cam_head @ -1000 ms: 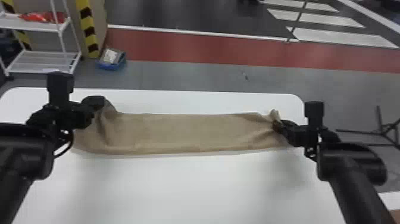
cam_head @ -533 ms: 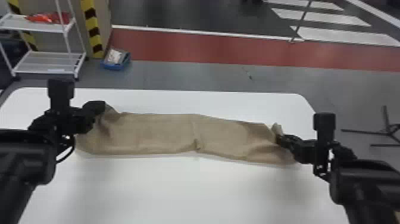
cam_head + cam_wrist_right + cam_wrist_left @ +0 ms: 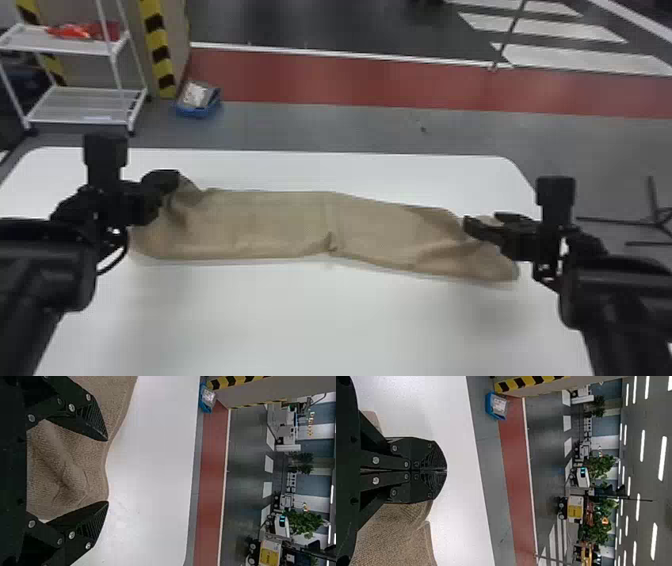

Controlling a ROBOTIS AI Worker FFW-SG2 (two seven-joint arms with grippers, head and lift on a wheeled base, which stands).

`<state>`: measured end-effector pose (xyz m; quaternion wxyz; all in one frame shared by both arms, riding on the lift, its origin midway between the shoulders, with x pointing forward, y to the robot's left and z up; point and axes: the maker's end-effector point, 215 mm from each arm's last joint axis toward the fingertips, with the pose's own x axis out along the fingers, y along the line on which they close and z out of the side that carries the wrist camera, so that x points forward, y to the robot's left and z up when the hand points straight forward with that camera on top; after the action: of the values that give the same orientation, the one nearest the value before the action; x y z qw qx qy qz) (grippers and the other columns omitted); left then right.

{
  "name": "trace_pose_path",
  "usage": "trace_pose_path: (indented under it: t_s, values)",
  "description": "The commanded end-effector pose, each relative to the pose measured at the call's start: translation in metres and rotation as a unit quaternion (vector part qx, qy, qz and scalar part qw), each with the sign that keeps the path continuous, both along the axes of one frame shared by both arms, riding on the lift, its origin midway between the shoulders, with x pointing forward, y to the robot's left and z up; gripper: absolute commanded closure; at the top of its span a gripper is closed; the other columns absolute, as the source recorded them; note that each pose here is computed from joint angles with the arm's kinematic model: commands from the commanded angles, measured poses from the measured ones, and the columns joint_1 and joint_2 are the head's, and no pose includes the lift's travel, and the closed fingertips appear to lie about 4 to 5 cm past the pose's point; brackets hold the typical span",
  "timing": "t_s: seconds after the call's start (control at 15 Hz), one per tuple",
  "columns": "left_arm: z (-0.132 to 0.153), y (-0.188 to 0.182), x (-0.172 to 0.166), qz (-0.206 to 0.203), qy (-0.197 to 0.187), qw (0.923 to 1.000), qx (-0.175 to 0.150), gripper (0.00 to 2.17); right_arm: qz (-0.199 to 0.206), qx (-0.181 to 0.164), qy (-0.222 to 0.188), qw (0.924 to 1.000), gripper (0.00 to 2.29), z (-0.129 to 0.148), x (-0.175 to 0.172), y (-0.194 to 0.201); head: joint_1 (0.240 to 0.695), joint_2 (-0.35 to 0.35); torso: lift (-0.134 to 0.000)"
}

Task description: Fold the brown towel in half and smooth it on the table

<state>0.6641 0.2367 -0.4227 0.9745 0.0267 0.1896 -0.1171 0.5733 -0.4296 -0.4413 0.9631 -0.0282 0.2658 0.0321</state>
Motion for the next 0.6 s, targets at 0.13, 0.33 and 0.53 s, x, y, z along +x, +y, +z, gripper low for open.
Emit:
trace_pose_path:
  t_s: [0.13,0.33,0.53]
  values:
    - [-0.001,0.0,-0.002,-0.002,0.001,1.0,0.002,1.39,-0.006,0.025,0.0,0.9997,0.41,-0.008,0.031,-0.001,0.695,-0.165,-0.12]
    - [-0.004,-0.001,-0.004,-0.004,0.005,1.0,0.002,1.39,-0.01,0.026,-0.002,0.9996,0.41,-0.016,0.028,-0.007,0.695,-0.166,-0.12]
    - [-0.007,0.0,-0.006,-0.005,0.007,1.0,0.004,1.39,-0.022,0.031,-0.009,0.9992,0.41,-0.015,0.017,-0.021,0.695,-0.173,-0.12]
